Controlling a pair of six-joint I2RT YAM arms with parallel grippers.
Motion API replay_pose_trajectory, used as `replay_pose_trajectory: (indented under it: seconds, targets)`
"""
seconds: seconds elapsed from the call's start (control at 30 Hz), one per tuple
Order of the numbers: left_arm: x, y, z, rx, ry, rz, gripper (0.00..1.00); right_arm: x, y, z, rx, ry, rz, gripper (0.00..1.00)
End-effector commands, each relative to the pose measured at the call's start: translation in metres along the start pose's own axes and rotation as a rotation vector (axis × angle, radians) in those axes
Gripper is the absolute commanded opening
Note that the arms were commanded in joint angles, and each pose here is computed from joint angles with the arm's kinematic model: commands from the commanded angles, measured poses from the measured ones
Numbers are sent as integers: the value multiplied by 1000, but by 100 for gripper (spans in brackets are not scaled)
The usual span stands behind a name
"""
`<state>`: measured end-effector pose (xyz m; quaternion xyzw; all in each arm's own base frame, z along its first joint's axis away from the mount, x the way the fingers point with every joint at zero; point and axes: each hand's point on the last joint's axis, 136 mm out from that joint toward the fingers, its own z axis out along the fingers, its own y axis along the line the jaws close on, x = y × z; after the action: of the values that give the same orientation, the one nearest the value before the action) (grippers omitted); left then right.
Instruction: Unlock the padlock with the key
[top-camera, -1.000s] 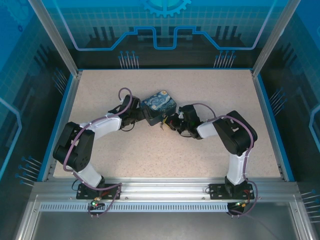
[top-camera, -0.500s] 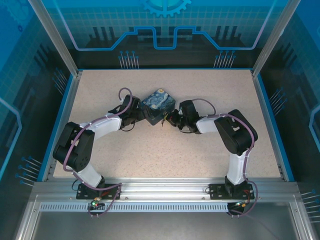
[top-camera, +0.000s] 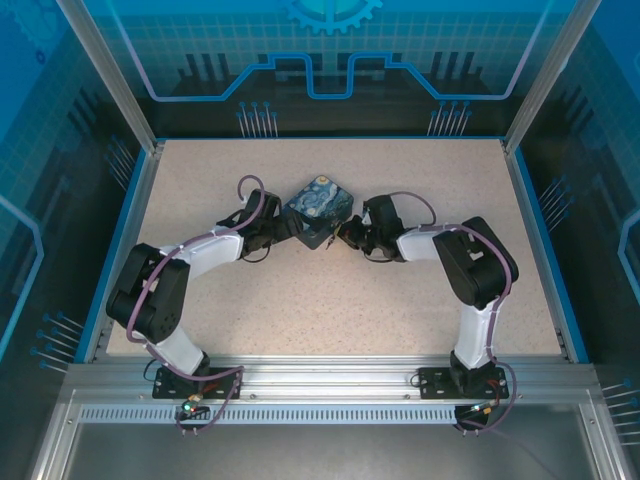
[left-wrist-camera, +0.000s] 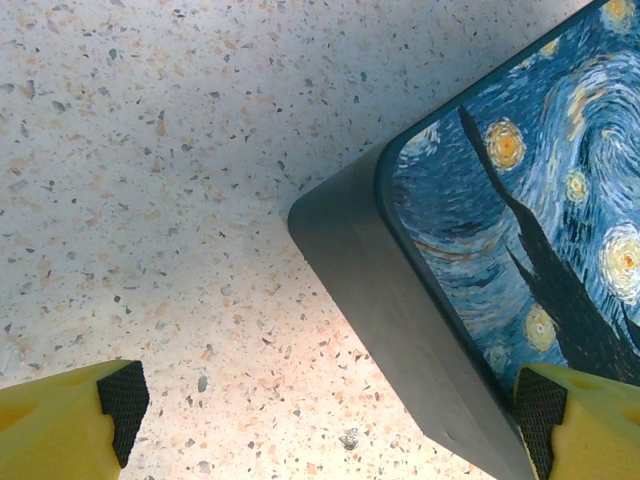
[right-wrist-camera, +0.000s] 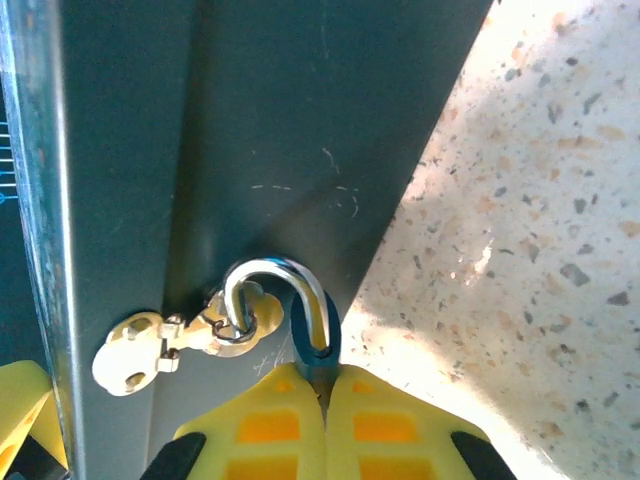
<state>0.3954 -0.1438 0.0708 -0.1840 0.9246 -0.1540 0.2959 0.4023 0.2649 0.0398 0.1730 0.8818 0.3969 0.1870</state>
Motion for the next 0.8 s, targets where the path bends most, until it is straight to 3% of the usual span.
replay_pose_trajectory:
  seconds: [0.0, 0.23, 0.5, 0.77]
  targets:
    - [22, 22, 8, -94, 80, 23, 94, -6, -15, -4, 111, 34, -53, 0]
    - [22, 22, 9, -96, 82, 21, 94, -5, -26, -9, 234, 35, -125, 0]
    - [21, 21, 8, -96, 83, 23, 94, -12, -22, -14, 182, 5, -75, 0]
    - [9, 11, -3, -72, 59, 33, 99, -25, -35, -54, 156, -38, -41, 0]
